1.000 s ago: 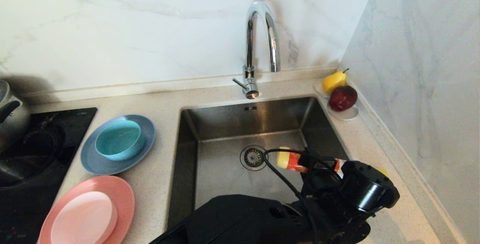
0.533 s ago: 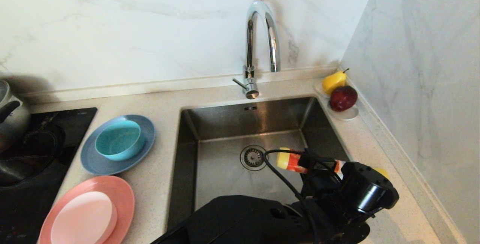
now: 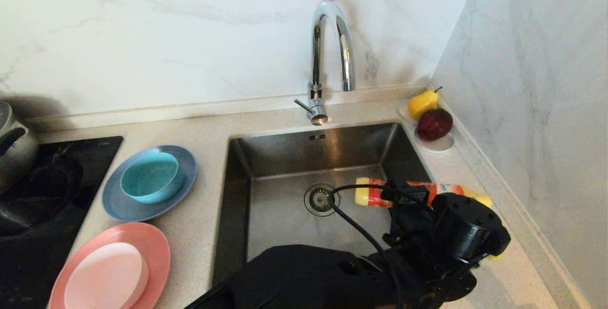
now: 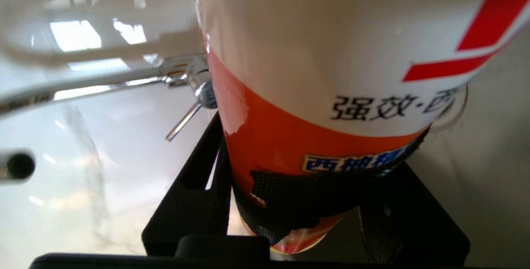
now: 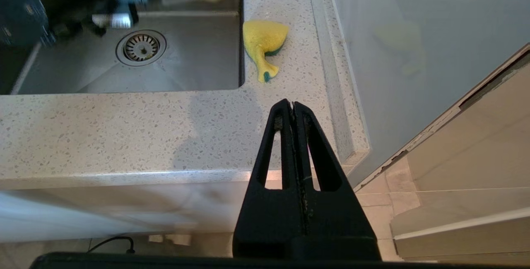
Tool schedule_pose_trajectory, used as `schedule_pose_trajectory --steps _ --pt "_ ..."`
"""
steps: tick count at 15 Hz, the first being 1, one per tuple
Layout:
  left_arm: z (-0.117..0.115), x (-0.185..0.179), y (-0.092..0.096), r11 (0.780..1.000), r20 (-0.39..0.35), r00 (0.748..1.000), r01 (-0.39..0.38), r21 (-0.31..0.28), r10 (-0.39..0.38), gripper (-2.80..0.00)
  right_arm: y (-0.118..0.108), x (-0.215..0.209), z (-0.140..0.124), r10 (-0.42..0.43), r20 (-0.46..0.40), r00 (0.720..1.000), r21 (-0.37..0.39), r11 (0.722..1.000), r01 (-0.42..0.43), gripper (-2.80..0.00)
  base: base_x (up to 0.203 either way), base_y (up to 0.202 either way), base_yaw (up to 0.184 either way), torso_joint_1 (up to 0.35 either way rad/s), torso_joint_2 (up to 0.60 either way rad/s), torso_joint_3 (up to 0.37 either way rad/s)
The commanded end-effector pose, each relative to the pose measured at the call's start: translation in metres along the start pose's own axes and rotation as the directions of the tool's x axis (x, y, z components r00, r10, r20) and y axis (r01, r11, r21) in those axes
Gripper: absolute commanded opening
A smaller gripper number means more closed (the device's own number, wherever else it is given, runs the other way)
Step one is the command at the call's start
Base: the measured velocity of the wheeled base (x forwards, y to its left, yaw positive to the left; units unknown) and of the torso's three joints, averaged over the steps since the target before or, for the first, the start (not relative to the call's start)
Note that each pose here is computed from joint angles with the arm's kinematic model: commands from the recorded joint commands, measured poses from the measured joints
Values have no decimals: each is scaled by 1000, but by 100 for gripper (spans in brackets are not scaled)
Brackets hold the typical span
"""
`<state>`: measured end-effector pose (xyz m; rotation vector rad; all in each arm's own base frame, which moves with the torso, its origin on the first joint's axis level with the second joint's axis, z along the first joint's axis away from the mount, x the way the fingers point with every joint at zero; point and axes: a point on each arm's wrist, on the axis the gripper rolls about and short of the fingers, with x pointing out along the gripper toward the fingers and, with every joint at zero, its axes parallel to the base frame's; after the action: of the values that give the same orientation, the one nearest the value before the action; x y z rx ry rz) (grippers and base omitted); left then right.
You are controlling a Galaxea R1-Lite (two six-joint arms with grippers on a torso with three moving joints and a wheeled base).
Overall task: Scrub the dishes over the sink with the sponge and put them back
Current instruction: Place the dish soap on the table
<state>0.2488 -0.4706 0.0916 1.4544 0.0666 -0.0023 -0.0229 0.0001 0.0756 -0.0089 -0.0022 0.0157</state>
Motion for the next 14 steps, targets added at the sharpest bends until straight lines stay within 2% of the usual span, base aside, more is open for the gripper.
schedule_pose_trajectory --steps 1,2,4,5,6,8,10,13,14 --pt "-1 -2 22 997 2 1000 -25 -71 25 -280 0 0 0 1 1 1000 0 1000 -1 -280 0 0 0 0 0 0" --pt "-1 -3 30 992 11 999 -35 -123 37 -280 0 0 0 1 1 1000 0 1000 -1 -280 0 0 0 0 0 0" --pt "-2 -7 53 960 41 997 -51 -274 65 -280 0 0 0 1 1 1000 0 1000 -1 -280 0 0 0 0 0 0" --pt "-4 -9 68 936 67 995 -48 -348 76 -280 0 0 0 1 1 1000 0 1000 -1 -280 0 0 0 0 0 0" --pt "-5 -12 82 901 98 991 -36 -431 86 -280 0 0 0 1 1 1000 0 1000 -1 -280 0 0 0 0 0 0" --pt "-12 -18 115 820 156 981 -4 -573 114 -280 0 0 0 1 1 1000 0 1000 -1 -280 0 0 0 0 0 0" --pt "-22 -27 153 721 170 974 12 -693 148 -280 0 0 0 1 1 1000 0 1000 -1 -280 0 0 0 0 0 0" --pt "-43 -41 206 583 173 963 22 -812 204 -280 0 0 0 1 1 1000 0 1000 -1 -280 0 0 0 0 0 0" --pt "-52 -47 225 527 183 957 39 -849 225 -280 0 0 0 1 1 1000 0 1000 -1 -280 0 0 0 0 0 0"
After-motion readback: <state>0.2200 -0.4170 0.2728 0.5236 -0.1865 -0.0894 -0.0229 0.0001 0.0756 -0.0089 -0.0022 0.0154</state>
